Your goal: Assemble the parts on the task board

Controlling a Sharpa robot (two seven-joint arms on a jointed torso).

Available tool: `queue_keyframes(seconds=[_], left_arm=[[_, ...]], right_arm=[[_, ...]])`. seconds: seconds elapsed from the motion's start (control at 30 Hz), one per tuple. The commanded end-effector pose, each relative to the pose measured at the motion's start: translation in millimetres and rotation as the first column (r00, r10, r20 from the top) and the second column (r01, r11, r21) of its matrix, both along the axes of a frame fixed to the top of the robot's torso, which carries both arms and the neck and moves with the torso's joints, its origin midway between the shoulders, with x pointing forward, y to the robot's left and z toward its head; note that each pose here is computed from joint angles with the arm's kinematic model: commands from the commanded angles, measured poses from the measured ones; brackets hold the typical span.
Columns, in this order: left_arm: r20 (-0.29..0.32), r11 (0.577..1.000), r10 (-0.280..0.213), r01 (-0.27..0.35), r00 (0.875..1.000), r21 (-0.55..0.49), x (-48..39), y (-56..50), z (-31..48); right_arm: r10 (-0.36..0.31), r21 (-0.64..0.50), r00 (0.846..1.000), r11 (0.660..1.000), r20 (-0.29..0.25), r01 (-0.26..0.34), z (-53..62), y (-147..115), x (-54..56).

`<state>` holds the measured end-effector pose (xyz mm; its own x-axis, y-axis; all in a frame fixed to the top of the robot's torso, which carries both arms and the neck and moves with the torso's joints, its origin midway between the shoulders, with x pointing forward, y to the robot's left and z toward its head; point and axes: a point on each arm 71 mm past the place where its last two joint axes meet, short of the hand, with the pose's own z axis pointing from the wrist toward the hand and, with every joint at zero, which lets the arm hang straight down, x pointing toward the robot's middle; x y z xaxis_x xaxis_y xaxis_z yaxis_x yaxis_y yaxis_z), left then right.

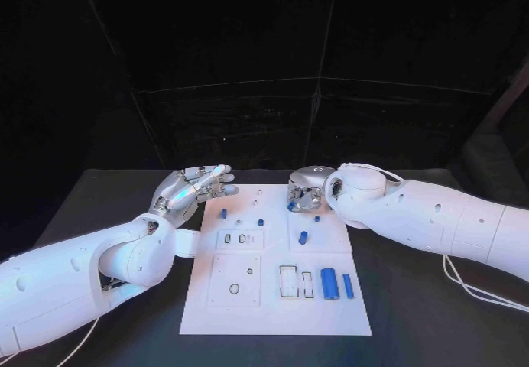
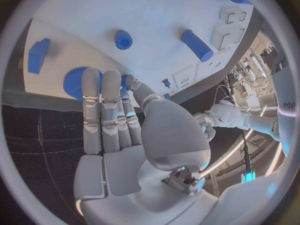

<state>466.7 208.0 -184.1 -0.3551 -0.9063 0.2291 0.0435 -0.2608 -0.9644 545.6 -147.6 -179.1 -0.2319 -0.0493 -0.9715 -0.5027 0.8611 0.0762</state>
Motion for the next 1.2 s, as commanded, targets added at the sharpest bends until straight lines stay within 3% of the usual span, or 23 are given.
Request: queue_keyframes(seconds=[0.03,0.4,0.8,1.2], left_arm=[[0.004,1.000,-0.015,0.015,1.000,-0.009,-0.5,-1.1,1.4],[0.000,1.000,-0.014,0.014,1.000,-0.007,0.7,-0.6,0.6],[-0.013,1.000,-0.023,0.022,1.000,-0.018,-0.3,-1.6,0.5],[-0.017,0.999,-0.034,0.033,0.999,-0.027,-2.6,-5.0,1.5]], right_arm=[[0.011,-0.010,1.000,1.000,-0.009,-0.011,0.5,1,0.1],[0.018,0.022,1.000,1.000,0.002,-0.018,2.1,3,0.6],[0.017,0.177,0.989,0.983,0.150,-0.043,18.4,7,-3.8],[-0.032,0.222,0.980,0.975,0.198,-0.013,21.5,18,9.3]])
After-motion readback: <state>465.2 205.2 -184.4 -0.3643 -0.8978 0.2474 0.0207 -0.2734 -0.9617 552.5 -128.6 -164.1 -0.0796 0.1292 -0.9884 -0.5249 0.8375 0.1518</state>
